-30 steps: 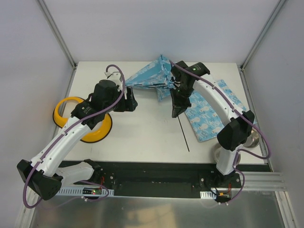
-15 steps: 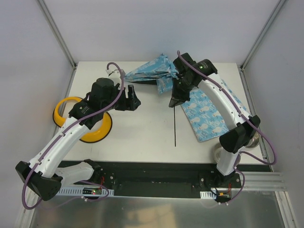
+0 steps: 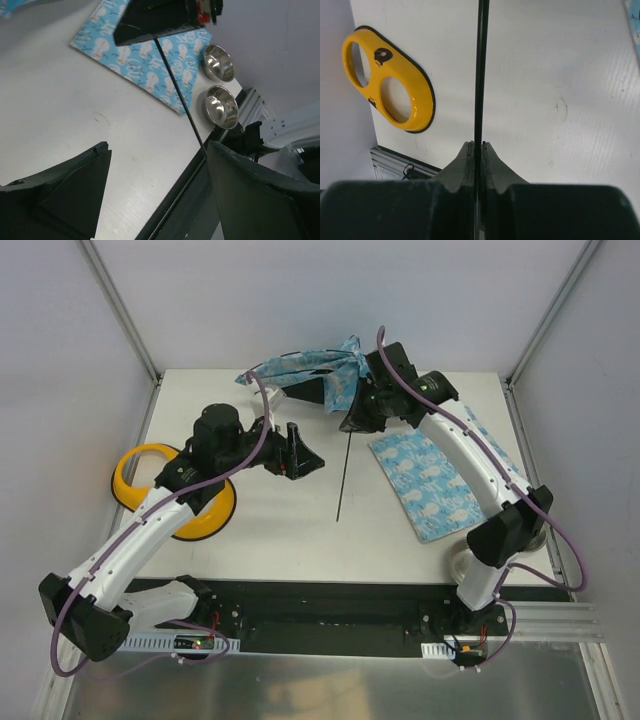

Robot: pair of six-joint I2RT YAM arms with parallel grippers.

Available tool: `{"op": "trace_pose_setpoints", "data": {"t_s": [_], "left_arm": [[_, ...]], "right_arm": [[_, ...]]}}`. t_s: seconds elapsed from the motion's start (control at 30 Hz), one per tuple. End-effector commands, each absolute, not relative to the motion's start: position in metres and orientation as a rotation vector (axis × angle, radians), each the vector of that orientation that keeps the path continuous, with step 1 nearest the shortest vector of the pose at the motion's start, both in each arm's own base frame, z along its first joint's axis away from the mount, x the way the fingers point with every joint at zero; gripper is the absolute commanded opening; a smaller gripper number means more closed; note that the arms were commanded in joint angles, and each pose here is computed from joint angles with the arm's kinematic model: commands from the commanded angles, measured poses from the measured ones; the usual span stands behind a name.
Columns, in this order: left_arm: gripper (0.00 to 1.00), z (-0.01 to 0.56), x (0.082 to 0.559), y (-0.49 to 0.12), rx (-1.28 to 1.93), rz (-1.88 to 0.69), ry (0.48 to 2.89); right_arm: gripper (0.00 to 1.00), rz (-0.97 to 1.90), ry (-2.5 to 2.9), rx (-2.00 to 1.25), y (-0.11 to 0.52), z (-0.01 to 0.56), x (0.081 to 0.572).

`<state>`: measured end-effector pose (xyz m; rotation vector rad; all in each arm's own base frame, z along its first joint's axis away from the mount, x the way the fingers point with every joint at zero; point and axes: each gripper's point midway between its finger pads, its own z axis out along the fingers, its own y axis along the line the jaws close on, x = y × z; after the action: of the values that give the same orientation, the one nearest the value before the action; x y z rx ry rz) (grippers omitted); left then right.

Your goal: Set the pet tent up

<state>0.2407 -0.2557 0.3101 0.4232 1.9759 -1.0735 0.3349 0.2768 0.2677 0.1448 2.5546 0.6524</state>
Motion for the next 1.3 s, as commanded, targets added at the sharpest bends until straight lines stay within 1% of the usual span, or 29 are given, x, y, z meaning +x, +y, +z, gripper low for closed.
{"op": "trace_pose_setpoints", "data": {"t_s": [0.0,0.13,0.17,0.27,0.37,0.4,0.53,0.57,0.6,0.67,0.7,0.73,0.83,0.87,1.0,1.03,1.13,1.17,1.23,1.27], "left_arm": [[0.80,0.324,0.243,-0.285,0.549,-1.248,1.823],[0.79,0.303,0.247,-0.297,0.598,-1.287,1.876],[0.79,0.299,0.248,-0.299,0.607,-1.297,1.882],[0.79,0.290,0.257,-0.301,0.569,-1.284,1.912],[0.74,0.275,0.268,-0.300,0.525,-1.236,1.964],[0.68,0.270,0.270,-0.299,0.515,-1.222,1.990],[0.38,0.249,0.264,-0.294,0.521,-1.197,2.082],[0.32,0.247,0.261,-0.292,0.526,-1.190,2.090],[0.23,0.246,0.257,-0.289,0.531,-1.183,2.095],[0.12,0.246,0.251,-0.283,0.542,-1.165,2.084],[0.04,0.247,0.248,-0.280,0.547,-1.157,2.073],[0.00,0.250,0.245,-0.277,0.550,-1.147,2.054],[0.00,0.254,0.250,-0.270,0.510,-1.087,2.036],[0.00,0.256,0.256,-0.266,0.474,-1.053,2.032],[0.00,0.268,0.280,-0.259,0.354,-0.958,2.008],[0.00,0.273,0.286,-0.260,0.333,-0.948,1.997],[0.00,0.282,0.300,-0.262,0.284,-0.932,1.981],[0.00,0.284,0.304,-0.262,0.270,-0.923,1.979],[0.00,0.285,0.313,-0.264,0.237,-0.915,1.976],[0.00,0.288,0.317,-0.265,0.227,-0.912,1.972]], "right_arm": [[0.00,0.701,2.293,0.185,0.297,0.304,0.406],[0.00,0.732,2.257,0.205,0.308,0.307,0.423],[0.00,0.780,2.267,0.183,0.316,0.305,0.421],[0.00,0.800,2.255,0.191,0.320,0.306,0.426],[0.00,0.793,2.245,0.214,0.319,0.304,0.431],[0.00,0.793,2.238,0.220,0.320,0.304,0.432],[0.00,0.797,2.229,0.237,0.320,0.304,0.437],[0.00,0.793,2.230,0.242,0.318,0.303,0.438],[0.00,0.798,2.232,0.240,0.319,0.302,0.438],[0.00,0.799,2.238,0.241,0.318,0.301,0.438],[0.00,0.800,2.242,0.246,0.317,0.299,0.438],[0.00,0.804,2.243,0.238,0.319,0.299,0.437],[0.00,0.824,2.256,0.220,0.320,0.299,0.433],[0.01,0.837,2.263,0.203,0.323,0.299,0.429],[0.30,0.869,2.270,0.194,0.323,0.297,0.416],[0.33,0.879,2.269,0.196,0.322,0.296,0.413],[0.40,0.922,2.261,0.190,0.323,0.292,0.396],[0.40,0.950,2.230,0.175,0.325,0.300,0.391],[0.39,0.967,2.234,0.153,0.328,0.287,0.377],[0.39,0.991,2.208,0.141,0.330,0.290,0.371]]}}
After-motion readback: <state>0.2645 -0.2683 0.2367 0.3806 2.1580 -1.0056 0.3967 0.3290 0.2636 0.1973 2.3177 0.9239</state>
